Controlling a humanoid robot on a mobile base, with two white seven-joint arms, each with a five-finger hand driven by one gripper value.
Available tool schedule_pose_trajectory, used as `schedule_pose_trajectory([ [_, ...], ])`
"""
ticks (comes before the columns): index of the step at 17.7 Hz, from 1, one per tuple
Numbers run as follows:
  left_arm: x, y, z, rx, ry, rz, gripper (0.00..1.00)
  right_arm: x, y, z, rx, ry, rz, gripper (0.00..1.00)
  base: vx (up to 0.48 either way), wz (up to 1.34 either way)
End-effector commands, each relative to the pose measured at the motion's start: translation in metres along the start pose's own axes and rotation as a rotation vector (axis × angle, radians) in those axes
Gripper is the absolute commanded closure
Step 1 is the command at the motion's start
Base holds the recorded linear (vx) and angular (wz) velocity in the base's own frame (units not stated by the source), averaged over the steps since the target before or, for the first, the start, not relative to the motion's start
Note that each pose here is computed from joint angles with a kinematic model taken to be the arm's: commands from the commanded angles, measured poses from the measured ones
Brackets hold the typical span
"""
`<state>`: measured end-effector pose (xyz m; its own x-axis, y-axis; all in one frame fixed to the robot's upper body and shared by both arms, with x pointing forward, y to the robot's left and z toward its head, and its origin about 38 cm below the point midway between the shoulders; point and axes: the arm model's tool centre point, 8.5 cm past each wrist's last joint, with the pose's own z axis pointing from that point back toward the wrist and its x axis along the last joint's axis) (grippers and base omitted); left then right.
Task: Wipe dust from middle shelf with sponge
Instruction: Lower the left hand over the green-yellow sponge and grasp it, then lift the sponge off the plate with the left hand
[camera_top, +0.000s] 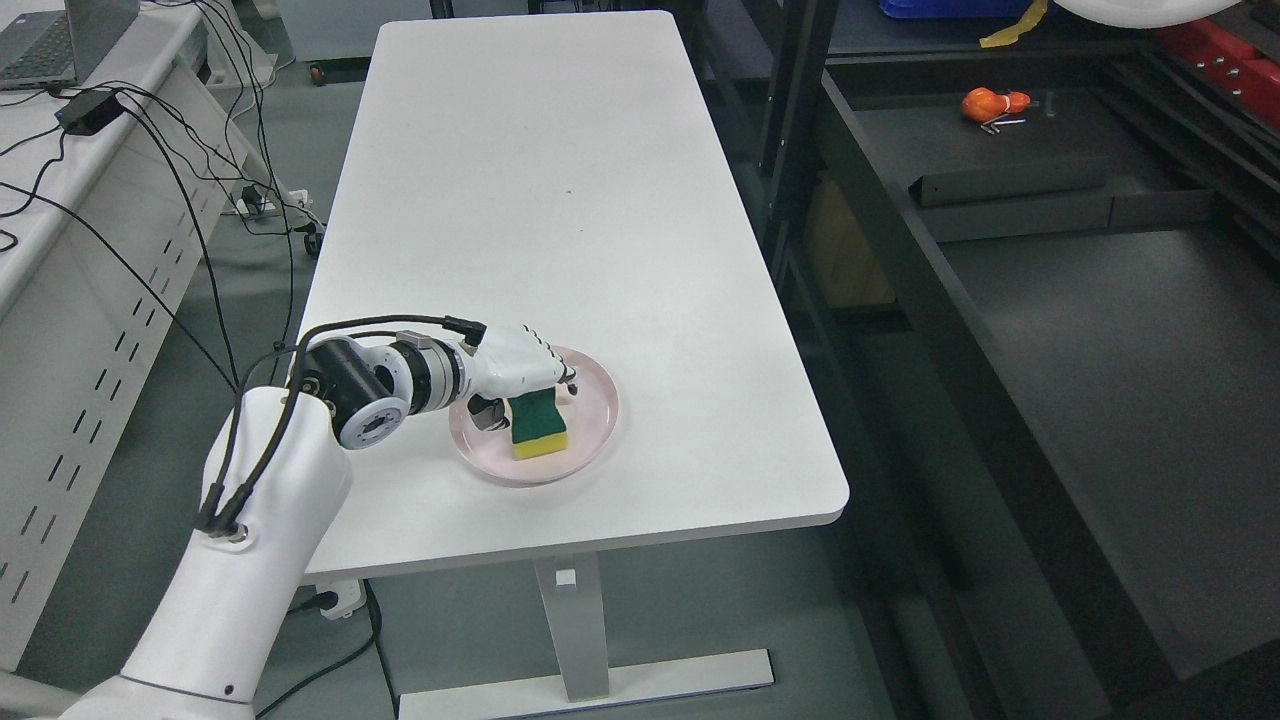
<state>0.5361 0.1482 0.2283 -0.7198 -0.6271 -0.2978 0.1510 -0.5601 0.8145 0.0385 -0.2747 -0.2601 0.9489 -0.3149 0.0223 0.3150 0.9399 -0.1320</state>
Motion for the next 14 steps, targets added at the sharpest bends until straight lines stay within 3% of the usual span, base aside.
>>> schedule_pose_trajectory([
  [1, 0.016, -0.001, -0.012, -0.011, -0.036, 0.006, 0.28, 0.01, -0.01, 0.0, -0.015, -0.023, -0.003, 0.0, 0.0, 0.0],
  [4, 0.015, -0.001, -0.011, -0.011, -0.035, 0.006, 0.27, 0.01, -0.01, 0.0, -0.015, -0.023, -0.003, 0.0, 0.0, 0.0],
  [7, 0.014, -0.003, -0.01, -0.012, -0.033, 0.012, 0.34, 0.01, -0.01, 0.0, -0.015, -0.023, -0.001, 0.0, 0.0, 0.0],
  [11, 0.002, -0.002, -0.001, 0.023, -0.016, 0.06, 0.47, 0.01, -0.01, 0.0, -0.015, -0.023, -0.003, 0.0, 0.0, 0.0],
  [14, -0.002, -0.012, 0.006, 0.092, -0.056, 0.181, 0.7, 0.01, -0.01, 0.0, -0.015, -0.023, -0.003, 0.0, 0.0, 0.0],
])
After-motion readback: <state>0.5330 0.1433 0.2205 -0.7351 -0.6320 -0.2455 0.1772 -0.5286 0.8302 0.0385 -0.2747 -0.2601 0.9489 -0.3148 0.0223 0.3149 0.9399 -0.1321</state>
